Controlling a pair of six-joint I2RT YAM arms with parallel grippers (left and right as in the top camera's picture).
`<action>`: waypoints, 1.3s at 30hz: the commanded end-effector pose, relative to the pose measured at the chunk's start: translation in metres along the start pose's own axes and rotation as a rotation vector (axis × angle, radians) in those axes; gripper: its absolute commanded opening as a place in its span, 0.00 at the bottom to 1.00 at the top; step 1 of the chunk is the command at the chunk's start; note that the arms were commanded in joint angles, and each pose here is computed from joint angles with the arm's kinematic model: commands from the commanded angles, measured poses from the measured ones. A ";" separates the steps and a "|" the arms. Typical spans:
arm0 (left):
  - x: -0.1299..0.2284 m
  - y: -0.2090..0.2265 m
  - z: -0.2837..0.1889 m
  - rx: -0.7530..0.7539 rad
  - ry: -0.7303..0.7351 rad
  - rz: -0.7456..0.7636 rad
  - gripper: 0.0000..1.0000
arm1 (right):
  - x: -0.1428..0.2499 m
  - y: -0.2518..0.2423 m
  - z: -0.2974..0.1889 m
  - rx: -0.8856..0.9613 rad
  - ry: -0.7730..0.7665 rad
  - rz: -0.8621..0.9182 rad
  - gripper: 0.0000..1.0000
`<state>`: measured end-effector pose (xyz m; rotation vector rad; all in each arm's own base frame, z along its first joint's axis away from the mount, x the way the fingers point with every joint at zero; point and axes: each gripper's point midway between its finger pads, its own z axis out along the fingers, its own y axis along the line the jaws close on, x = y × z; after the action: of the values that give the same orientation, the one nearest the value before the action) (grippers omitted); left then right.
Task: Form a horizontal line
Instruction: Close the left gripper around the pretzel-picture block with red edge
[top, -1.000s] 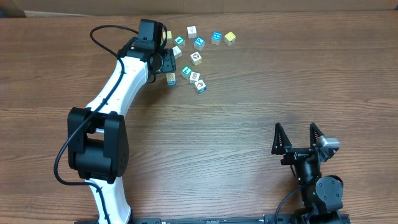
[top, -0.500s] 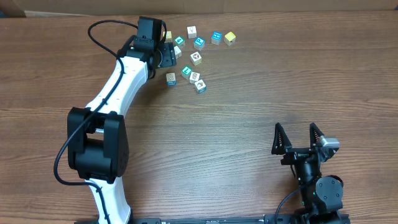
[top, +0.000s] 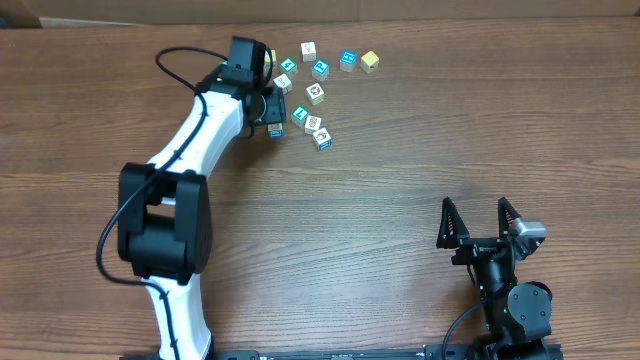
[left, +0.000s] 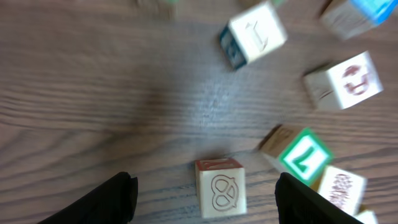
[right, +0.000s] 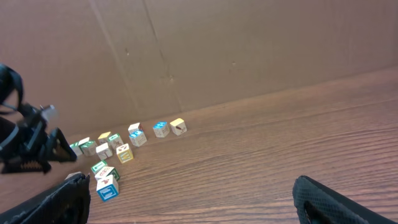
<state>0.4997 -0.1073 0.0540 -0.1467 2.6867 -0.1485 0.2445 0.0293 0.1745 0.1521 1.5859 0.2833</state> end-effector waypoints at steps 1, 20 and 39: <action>0.016 -0.004 0.020 0.004 0.053 -0.008 0.68 | 0.002 -0.002 0.000 0.003 -0.003 0.000 1.00; 0.026 -0.011 0.025 0.003 0.079 0.010 0.49 | 0.002 -0.002 0.000 0.003 -0.003 0.000 1.00; 0.030 -0.010 0.024 -0.006 0.094 0.019 0.31 | 0.002 -0.002 0.000 0.003 -0.003 0.000 1.00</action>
<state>0.4872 -0.1219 0.0251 -0.1259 2.7655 -0.1408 0.2445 0.0293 0.1744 0.1521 1.5863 0.2833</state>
